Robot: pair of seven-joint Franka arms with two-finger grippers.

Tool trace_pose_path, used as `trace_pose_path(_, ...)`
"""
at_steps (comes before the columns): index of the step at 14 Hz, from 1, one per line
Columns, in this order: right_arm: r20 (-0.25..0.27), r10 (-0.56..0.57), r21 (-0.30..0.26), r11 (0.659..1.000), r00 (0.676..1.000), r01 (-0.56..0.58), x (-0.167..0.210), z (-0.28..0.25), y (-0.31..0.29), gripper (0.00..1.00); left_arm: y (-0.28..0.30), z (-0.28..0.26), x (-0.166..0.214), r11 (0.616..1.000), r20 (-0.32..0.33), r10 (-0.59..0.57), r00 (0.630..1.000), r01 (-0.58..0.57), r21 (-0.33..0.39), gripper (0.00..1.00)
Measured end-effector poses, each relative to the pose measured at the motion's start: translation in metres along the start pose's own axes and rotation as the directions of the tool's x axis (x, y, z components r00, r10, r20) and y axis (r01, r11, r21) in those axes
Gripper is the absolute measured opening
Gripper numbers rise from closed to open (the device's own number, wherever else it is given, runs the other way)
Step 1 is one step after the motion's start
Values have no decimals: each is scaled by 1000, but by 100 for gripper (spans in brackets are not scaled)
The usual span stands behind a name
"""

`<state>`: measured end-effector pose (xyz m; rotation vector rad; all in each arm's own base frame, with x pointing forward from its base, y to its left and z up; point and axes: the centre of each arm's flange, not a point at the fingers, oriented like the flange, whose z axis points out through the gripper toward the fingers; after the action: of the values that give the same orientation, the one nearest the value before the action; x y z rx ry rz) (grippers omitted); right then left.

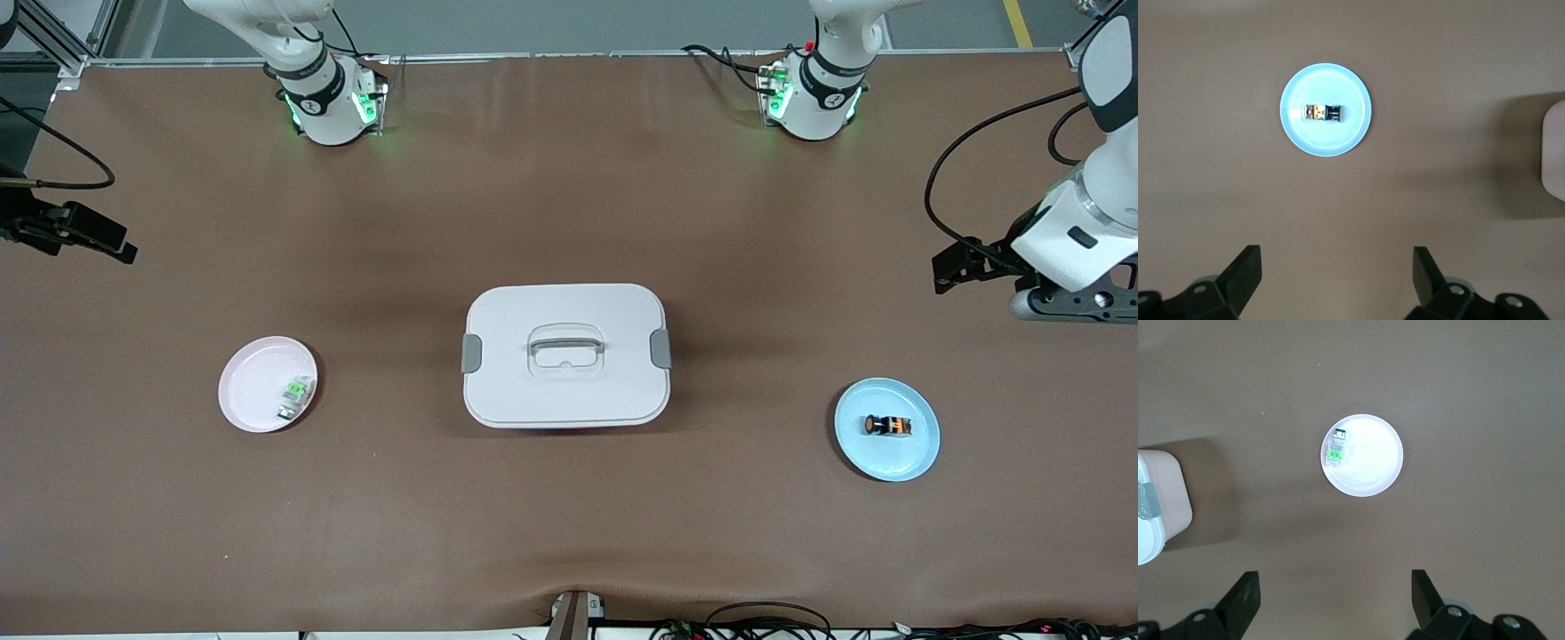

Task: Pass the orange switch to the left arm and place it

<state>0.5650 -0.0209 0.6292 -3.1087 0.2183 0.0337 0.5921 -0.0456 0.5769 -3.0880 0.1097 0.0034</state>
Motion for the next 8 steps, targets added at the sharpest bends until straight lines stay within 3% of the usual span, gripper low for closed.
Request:
trace_pose_path(3, -14, -40, 1, 999, 999, 40, 1, -1, 0, 100, -6, 4, -3, 1000, 34, -10, 999, 10, 1, 100)
trace_pose_path(8, -31, -71, 0, 997, 997, 71, -1, 1, 1, 100, -3, -6, -6, 1000, 33, -6, 999, 6, 3, 100)
